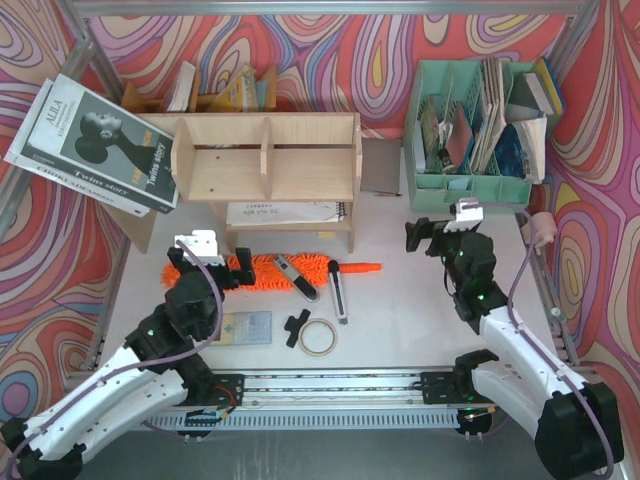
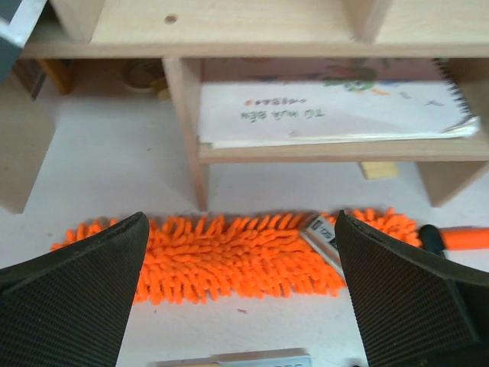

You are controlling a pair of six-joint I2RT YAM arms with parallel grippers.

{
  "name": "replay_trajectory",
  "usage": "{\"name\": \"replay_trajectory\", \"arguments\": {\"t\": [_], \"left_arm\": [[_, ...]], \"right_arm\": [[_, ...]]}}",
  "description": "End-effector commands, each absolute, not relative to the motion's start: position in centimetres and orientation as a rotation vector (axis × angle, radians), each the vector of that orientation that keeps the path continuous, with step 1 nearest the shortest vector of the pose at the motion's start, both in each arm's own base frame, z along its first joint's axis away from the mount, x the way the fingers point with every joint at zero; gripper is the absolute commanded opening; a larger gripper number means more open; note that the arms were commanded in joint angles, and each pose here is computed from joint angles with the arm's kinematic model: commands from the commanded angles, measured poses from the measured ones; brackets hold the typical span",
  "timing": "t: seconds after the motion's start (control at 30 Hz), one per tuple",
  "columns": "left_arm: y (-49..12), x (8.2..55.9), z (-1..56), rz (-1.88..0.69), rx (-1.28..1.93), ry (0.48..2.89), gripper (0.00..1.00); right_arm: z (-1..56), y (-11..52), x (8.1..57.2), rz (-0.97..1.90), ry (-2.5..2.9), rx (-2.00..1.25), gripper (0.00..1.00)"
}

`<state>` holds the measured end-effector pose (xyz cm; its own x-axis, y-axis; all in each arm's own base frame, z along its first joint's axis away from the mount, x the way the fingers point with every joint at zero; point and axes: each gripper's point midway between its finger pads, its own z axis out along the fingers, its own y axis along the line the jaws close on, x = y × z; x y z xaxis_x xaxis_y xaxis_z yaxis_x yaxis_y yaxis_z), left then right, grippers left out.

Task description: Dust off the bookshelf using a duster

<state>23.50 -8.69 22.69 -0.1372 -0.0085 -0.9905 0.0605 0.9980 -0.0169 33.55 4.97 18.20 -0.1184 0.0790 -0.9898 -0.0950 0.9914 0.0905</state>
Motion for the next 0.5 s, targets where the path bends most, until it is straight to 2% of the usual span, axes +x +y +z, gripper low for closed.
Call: {"name": "replay_trajectory", "arguments": {"t": [0.0, 0.2, 0.33, 0.47], "left_arm": [[-10.9, 22.7, 24.6, -0.176, 0.125, 1.737, 0.98], [-11.1, 21.8, 27.3, -0.243, 0.14, 1.724, 0.98], [-10.8, 21.6, 30.1, -0.26, 0.125, 1.694, 0.98], [-10.0, 22.4, 31.7, -0.174, 0.049, 1.751, 0.98]], "right_arm": [[19.8, 4.5, 33.5, 0.171, 1.737, 0.126, 0.99], [22.5, 5.5, 33.5, 0.287, 1.696, 0.191, 0.99], [21.9, 3.1, 33.1, 0.279, 1.711, 0.516, 0.99], [22.6, 5.8, 33.6, 0.355, 1.779, 0.316, 0.99]]}}
